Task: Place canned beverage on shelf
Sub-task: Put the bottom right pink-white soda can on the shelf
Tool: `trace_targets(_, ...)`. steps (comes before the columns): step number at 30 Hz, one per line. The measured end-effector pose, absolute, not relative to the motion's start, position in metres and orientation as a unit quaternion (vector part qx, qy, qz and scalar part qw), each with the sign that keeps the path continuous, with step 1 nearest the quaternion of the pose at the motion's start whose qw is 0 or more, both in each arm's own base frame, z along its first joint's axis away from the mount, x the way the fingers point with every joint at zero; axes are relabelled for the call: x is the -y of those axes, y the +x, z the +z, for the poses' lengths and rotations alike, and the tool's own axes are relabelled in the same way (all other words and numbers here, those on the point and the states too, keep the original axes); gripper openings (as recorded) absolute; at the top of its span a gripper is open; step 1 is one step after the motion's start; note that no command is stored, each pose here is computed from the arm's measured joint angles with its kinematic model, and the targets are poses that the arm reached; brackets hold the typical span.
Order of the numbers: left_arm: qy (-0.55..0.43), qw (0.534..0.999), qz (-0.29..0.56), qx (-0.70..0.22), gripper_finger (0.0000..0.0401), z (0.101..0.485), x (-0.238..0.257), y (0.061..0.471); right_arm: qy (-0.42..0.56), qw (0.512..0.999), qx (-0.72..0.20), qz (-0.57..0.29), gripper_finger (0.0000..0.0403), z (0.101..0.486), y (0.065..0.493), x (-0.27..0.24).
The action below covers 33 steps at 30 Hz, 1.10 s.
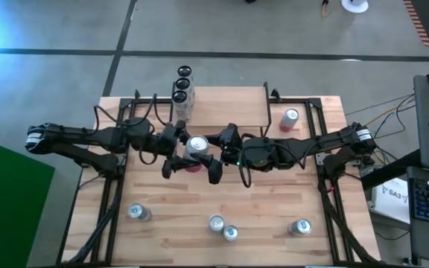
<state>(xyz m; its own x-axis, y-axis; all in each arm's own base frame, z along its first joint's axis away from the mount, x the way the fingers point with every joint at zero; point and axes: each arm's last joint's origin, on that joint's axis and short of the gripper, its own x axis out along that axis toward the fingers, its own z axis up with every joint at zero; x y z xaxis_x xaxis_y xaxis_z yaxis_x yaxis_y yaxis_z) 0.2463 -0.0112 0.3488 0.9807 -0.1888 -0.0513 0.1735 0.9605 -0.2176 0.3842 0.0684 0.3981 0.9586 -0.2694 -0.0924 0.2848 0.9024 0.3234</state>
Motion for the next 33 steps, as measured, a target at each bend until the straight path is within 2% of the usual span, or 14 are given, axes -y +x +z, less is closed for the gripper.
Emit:
trace_targets(11,-0.099,0.990,-0.087,-0.048,0.0340,0.346,0.010,0.248,0.136,0.979,-0.057,-0.143,0.0292,0.400,0.375,-0.063)
trace_targets(16,-0.088,0.991,-0.068,-0.070,0.0348,0.347,0.009,0.247,0.110,0.979,-0.083,-0.149,0.0293,0.403,0.365,-0.057)
trace_targets(22,-0.080,0.990,-0.007,-0.115,0.0344,0.365,0.006,0.241,0.075,0.977,-0.109,-0.169,0.0293,0.411,0.349,-0.041)
trace_targets(27,-0.067,0.992,0.022,-0.108,0.0327,0.385,0.004,0.234,0.077,0.979,-0.117,-0.145,0.0293,0.405,0.336,-0.018)
trace_targets(33,-0.084,0.989,0.045,-0.112,0.0298,0.376,0.004,0.230,0.088,0.983,-0.100,-0.124,0.0293,0.393,0.314,0.011)
